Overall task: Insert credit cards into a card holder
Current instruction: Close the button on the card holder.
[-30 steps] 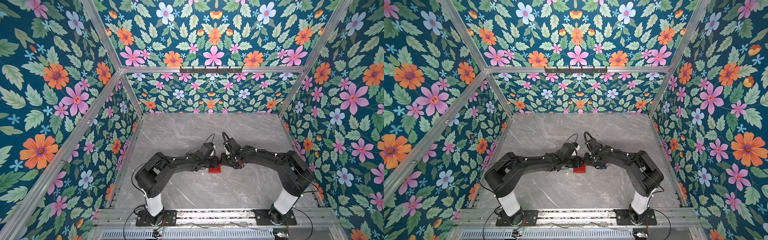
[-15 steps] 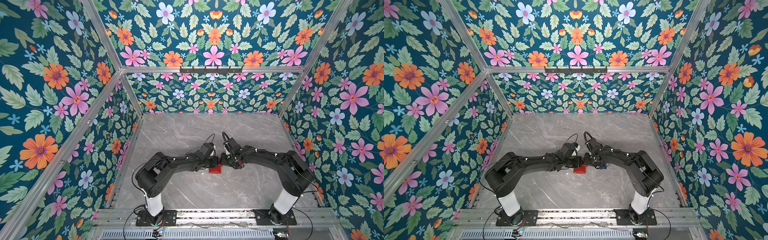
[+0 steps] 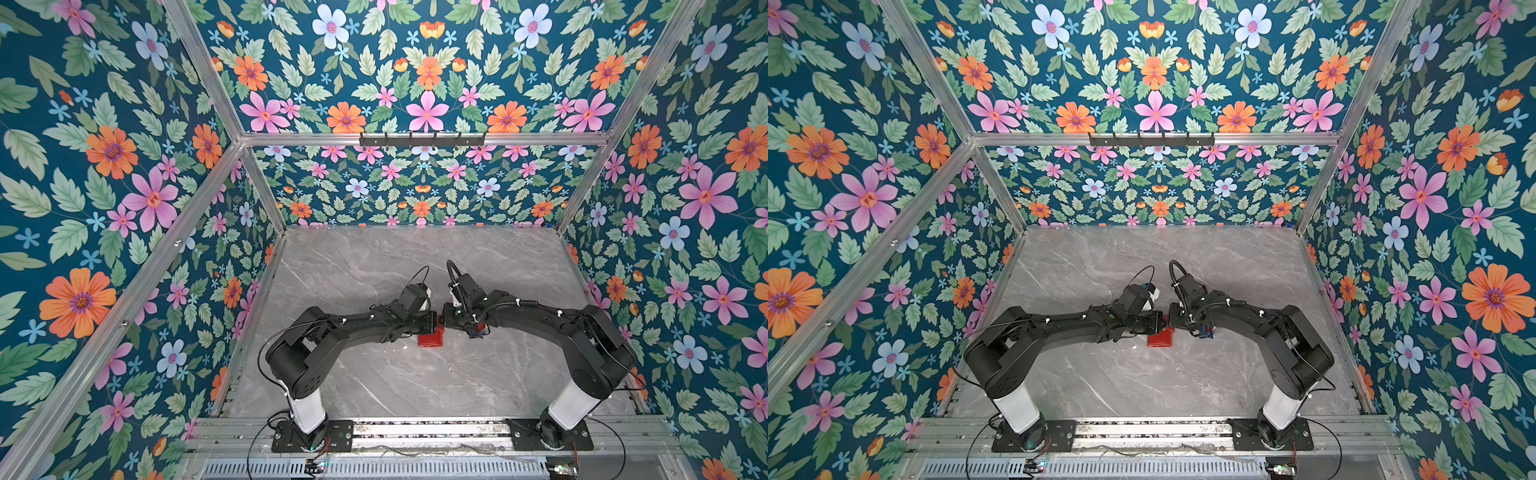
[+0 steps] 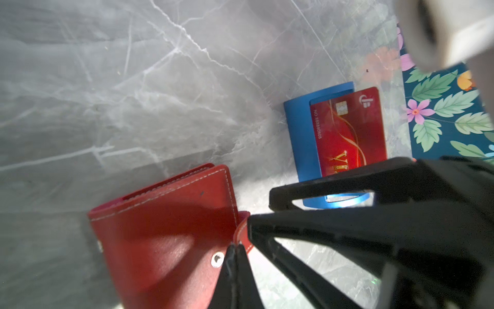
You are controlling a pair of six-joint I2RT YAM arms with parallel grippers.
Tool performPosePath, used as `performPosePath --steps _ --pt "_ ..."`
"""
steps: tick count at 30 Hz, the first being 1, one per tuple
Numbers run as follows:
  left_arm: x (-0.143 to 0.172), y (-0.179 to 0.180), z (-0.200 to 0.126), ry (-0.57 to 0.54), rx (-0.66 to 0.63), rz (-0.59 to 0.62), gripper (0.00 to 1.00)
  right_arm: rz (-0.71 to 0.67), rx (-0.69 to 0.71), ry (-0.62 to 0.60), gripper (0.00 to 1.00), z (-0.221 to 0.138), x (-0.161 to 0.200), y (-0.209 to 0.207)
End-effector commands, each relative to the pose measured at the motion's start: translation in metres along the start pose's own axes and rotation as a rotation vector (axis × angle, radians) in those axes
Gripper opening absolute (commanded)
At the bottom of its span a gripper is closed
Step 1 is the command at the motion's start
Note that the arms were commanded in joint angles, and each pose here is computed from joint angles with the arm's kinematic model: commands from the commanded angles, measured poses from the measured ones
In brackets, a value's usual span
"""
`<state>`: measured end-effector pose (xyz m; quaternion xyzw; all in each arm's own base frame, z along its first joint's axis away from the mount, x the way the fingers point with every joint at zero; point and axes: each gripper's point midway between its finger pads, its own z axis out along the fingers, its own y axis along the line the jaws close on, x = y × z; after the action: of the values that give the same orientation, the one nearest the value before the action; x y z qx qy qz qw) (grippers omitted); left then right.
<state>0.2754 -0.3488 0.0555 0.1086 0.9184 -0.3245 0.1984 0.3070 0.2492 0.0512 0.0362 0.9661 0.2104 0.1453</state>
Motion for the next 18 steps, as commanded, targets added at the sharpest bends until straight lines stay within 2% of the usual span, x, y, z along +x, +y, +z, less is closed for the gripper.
performPosePath --steps 1,18 --pt "-0.0003 0.0038 -0.0021 -0.004 -0.021 0.014 0.00 -0.002 0.018 0.002 0.37 -0.0013 0.0015 -0.0033" --pt "0.0081 0.0108 -0.0020 0.014 -0.037 -0.003 0.00 -0.024 -0.005 0.049 0.35 0.0072 0.0052 0.0028"
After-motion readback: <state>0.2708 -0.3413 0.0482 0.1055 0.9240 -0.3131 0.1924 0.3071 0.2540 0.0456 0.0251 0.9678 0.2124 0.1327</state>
